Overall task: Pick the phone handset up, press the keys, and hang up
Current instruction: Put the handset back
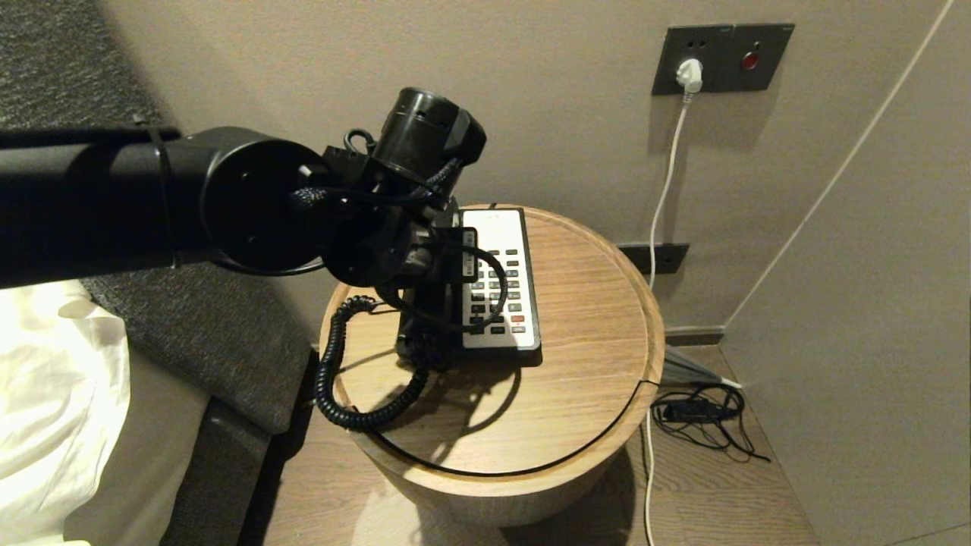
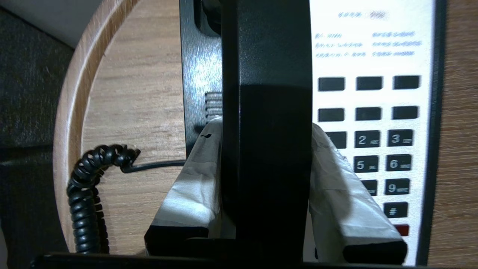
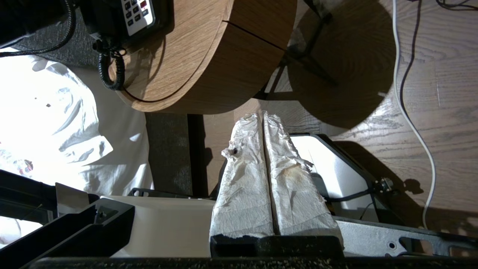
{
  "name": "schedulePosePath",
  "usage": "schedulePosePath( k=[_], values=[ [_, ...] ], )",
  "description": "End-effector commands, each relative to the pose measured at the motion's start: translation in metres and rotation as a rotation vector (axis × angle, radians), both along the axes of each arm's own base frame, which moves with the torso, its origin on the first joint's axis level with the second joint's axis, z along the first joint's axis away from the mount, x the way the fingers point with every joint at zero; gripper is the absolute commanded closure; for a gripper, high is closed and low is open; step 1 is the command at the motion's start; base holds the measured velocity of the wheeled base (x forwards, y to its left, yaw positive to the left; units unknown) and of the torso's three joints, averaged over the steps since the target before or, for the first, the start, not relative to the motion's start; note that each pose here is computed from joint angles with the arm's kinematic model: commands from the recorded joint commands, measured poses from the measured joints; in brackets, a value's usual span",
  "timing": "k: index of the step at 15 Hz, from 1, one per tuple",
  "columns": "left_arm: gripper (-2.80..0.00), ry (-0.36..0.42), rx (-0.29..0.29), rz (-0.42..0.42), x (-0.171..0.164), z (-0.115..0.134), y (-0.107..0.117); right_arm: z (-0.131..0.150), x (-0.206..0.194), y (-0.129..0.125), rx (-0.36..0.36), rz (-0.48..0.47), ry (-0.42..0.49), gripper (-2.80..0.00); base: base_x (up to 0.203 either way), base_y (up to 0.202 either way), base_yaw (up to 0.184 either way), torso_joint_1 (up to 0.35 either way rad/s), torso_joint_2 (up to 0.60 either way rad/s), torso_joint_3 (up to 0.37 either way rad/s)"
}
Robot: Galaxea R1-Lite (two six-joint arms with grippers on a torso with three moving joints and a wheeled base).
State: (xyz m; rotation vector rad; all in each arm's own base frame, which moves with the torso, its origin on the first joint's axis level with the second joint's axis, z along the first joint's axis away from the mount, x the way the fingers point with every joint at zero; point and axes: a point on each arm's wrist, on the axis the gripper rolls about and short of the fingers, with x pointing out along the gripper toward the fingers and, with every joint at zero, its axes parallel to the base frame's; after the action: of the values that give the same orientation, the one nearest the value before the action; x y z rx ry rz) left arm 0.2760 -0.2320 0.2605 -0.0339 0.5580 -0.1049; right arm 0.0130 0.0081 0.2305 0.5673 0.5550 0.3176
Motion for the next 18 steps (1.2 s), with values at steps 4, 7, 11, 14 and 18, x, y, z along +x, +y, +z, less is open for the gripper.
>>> schedulePosePath(
  k=[4, 7, 11, 14, 18],
  values=[
    [0.00, 0.029, 0.009, 0.010, 0.0034, -0.0113, -0.0036, -0.0035, 0.0018, 0.0006, -0.002, 0.000, 0.018, 0.00, 0.000, 0.000, 0.000, 0.000, 0.00, 0.000],
    [0.00, 0.037, 0.003, 0.007, 0.0036, -0.0127, -0.0039, -0.0037, 0.0023, 0.0008, -0.002, 0.002, 0.018, 0.00, 0.000, 0.000, 0.000, 0.000, 0.00, 0.000],
    [0.00, 0.029, -0.004, 0.009, 0.0036, -0.0107, -0.0039, -0.0037, 0.0025, 0.0008, -0.003, 0.002, 0.019, 0.00, 0.000, 0.000, 0.000, 0.000, 0.00, 0.000],
    [0.00, 0.039, -0.014, 0.015, 0.0036, -0.0122, -0.0033, -0.0037, 0.0030, 0.0010, -0.003, 0.002, 0.021, 0.00, 0.000, 0.000, 0.000, 0.000, 0.00, 0.000],
    [-2.80, 0.036, -0.021, 0.015, 0.0035, -0.0115, -0.0038, -0.0037, 0.0025, 0.0011, 0.002, 0.015, 0.021, 0.00, 0.000, 0.000, 0.000, 0.000, 0.00, 0.000]
  ],
)
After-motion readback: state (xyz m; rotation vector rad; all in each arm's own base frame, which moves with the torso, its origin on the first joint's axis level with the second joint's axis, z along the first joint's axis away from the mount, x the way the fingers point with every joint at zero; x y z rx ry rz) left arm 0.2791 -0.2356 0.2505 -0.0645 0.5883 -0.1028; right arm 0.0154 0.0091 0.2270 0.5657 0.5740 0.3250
